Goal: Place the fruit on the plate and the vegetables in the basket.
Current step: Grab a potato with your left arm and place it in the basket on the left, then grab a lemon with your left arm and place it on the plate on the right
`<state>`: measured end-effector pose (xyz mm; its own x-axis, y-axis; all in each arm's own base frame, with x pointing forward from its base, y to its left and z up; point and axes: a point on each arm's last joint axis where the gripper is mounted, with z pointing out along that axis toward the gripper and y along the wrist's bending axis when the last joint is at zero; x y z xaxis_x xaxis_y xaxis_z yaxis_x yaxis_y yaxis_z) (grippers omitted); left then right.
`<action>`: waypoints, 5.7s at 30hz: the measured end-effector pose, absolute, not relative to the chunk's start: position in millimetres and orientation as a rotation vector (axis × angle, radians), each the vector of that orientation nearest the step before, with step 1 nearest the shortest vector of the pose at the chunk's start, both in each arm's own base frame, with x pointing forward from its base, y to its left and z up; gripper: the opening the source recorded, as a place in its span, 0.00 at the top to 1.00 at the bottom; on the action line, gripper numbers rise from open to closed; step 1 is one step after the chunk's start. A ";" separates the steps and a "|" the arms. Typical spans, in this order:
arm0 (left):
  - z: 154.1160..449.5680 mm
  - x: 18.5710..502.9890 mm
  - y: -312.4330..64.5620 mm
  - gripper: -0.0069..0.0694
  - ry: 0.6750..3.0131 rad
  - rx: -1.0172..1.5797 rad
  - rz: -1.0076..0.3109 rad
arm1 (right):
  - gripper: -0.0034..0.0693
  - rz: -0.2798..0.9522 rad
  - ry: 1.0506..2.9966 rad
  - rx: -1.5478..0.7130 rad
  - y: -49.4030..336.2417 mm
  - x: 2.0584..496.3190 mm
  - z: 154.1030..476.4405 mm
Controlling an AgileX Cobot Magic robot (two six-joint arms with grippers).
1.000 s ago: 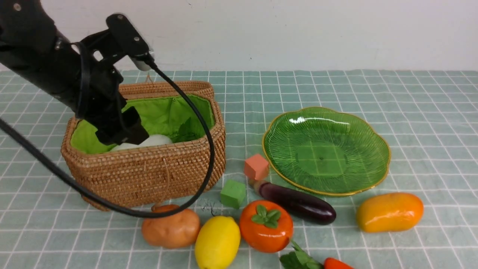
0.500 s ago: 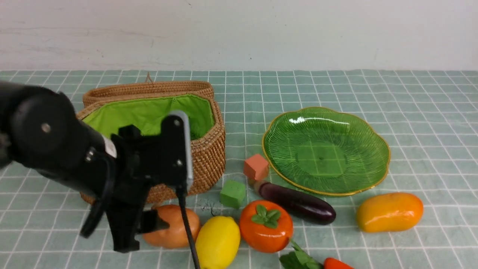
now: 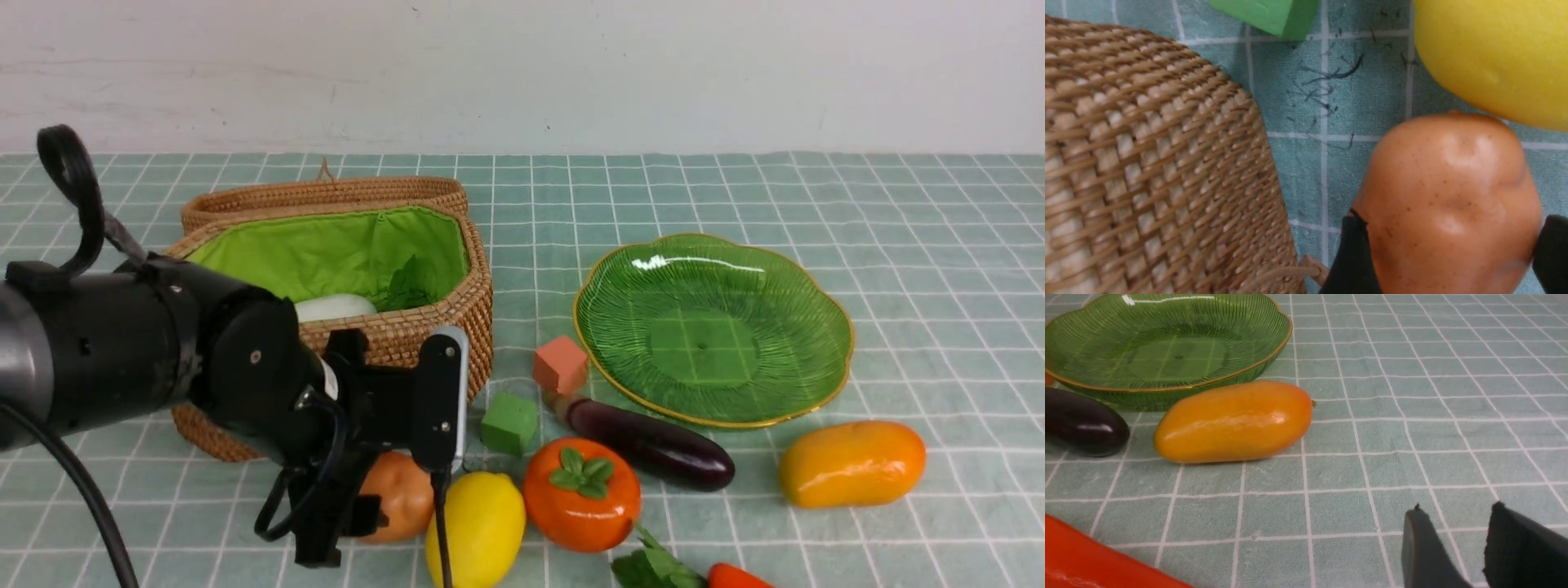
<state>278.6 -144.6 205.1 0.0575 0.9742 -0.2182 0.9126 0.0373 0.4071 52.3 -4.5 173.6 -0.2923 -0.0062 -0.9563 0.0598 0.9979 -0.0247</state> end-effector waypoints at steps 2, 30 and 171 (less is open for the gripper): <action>200.4 279.7 -145.1 0.20 1.891 1.912 0.182 | 0.62 -0.064 1.867 0.039 -4.5 52.3 173.6; 190.4 285.2 -147.5 0.21 1.979 1.820 0.157 | 0.62 -0.064 1.867 0.039 -4.5 52.3 173.6; 223.5 392.9 -338.4 0.15 2.290 0.590 -0.372 | 0.62 -0.064 1.867 0.039 -4.5 52.3 173.6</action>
<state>392.9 -338.4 223.5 -0.6278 0.3026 -0.7172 0.5141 0.8530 -0.0901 52.3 -4.5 173.6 -0.2923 -0.0062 -0.9563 0.0598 0.9979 -0.0247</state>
